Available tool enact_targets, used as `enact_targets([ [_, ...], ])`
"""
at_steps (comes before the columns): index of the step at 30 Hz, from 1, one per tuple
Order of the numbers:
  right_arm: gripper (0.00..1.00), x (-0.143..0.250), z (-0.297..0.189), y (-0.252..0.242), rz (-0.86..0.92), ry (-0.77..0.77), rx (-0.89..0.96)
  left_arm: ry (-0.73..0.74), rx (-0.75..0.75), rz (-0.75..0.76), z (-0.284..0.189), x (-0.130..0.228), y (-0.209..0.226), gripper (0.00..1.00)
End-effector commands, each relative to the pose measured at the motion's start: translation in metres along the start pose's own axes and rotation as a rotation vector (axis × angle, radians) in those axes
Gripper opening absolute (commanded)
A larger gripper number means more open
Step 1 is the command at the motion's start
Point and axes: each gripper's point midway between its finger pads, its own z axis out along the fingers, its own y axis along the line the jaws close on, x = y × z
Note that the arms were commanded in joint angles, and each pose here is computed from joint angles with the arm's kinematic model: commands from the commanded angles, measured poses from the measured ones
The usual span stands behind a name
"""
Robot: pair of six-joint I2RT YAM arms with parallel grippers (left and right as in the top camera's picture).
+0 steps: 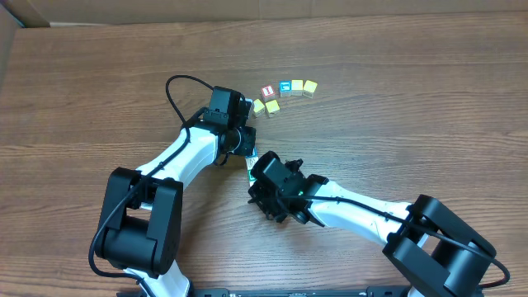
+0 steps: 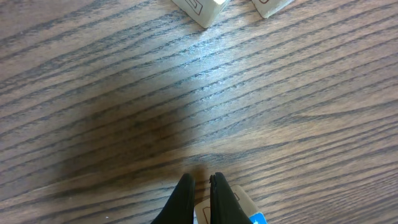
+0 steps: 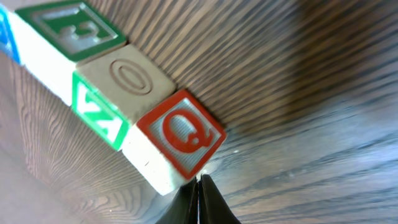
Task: Flip 4 blocks
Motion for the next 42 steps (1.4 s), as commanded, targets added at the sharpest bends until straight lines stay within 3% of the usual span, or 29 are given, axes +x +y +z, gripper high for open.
enact_targets([
  [1,0.05,0.002,0.001,0.003,-0.011,-0.031,-0.015,0.004,0.022,0.024,0.005,-0.002,-0.006,0.04],
  [2,0.09,0.003,0.001,0.003,-0.014,-0.032,-0.016,0.002,0.021,0.025,0.005,-0.002,-0.006,0.04],
  [10,0.1,0.004,0.001,0.005,-0.016,-0.03,-0.022,-0.013,0.023,0.023,0.005,-0.005,-0.006,0.04],
  [18,0.04,0.007,0.001,0.009,-0.057,-0.012,-0.035,-0.026,0.019,0.007,0.002,-0.012,-0.004,0.04],
  [24,0.04,0.028,-0.01,0.034,-0.293,0.077,-0.079,-0.098,-0.004,-0.085,-0.033,-0.065,0.003,0.04],
  [29,0.04,0.021,-0.033,0.054,-0.492,0.006,-0.015,-0.155,-0.1,-0.192,-0.09,-0.111,0.028,0.04],
  [31,0.04,0.014,-0.046,0.068,-0.603,-0.023,-0.012,-0.161,-0.173,-0.301,-0.112,-0.116,0.047,0.04],
  [35,0.04,-0.011,-0.074,0.088,-0.766,-0.053,0.018,-0.107,-0.169,-0.465,-0.136,-0.107,0.062,0.04],
  [42,0.13,-0.073,-0.096,0.062,-0.723,-0.072,0.168,0.118,-0.219,-0.526,-0.135,-0.048,0.075,0.04],
])
